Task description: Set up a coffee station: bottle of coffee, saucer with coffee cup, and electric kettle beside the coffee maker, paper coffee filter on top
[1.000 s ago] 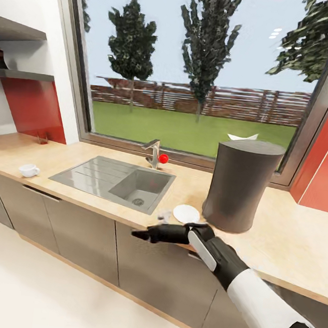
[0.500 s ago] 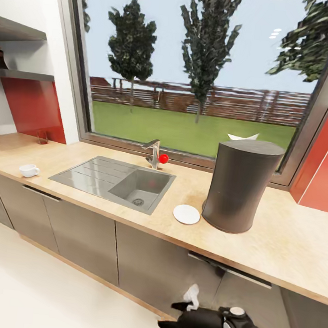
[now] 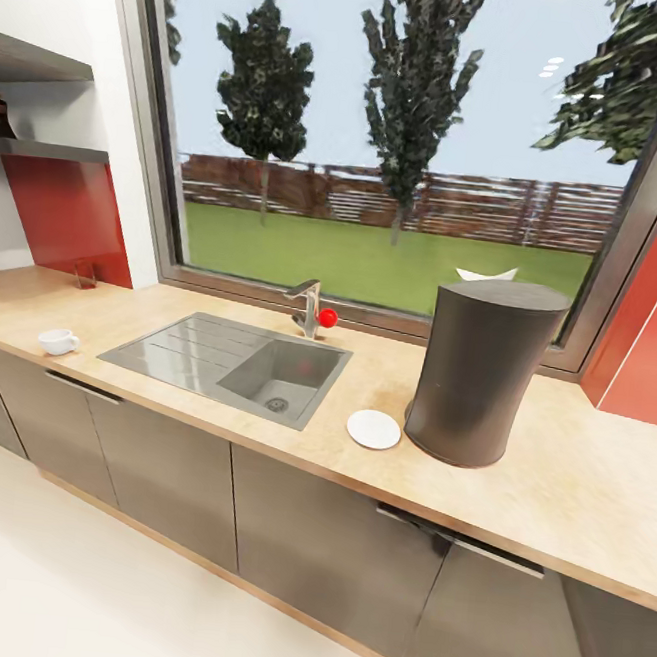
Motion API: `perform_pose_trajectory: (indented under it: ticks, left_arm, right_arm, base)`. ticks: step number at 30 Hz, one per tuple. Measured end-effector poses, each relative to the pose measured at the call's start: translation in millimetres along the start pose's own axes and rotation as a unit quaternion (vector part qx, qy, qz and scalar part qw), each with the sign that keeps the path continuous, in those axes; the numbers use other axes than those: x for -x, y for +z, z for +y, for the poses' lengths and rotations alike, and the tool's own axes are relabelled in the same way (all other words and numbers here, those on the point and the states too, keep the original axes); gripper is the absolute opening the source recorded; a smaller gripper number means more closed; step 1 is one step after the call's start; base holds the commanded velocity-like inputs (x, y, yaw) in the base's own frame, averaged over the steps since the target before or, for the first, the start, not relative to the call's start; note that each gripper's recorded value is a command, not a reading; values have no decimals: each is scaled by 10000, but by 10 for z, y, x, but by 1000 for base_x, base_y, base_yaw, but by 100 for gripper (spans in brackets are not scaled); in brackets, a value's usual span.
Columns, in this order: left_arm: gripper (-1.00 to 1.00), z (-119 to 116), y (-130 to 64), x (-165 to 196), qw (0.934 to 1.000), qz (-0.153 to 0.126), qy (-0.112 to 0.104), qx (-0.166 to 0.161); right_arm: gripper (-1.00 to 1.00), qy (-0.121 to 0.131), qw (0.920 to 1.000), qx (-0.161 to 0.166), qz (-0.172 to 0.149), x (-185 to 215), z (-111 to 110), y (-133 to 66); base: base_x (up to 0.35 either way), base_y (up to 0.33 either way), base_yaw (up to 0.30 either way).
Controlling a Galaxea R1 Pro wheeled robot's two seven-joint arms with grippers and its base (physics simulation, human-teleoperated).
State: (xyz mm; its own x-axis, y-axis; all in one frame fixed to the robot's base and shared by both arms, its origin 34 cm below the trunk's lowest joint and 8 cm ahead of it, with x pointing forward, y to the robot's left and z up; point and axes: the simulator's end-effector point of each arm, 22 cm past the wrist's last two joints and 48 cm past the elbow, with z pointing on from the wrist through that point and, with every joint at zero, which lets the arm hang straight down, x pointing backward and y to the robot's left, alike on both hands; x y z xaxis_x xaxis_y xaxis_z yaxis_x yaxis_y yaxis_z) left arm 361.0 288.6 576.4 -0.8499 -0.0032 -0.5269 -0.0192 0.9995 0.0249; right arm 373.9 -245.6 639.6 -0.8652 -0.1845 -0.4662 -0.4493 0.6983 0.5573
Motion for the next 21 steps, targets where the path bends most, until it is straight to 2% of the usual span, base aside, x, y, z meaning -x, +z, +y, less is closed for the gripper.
perform_pose_trajectory:
  ticks: [2,5,14,21]
  left_arm:
    - [100,-38,3,44,10000,-56,-25,-18]
    - [100,-86,2,27,10000,-44,-61,-40]
    - [100,-114,0,10,9999,-29,-90,-49]
    - [100,-110,0,10,9999,-32,-89,-46]
  right_arm:
    - [100,101,9995,-283,115,-326,-193,-168]
    - [100,139,9991,-371,141,-424,-250,-232]
    - [100,181,9989,-392,173,-496,-270,-277]
    - [100,180,9989,-403,177,-499,-278,-283]
  base:
    - [0,0,0]
    - [0,0,0]
    - [0,0,12]
    - [0,0,206]
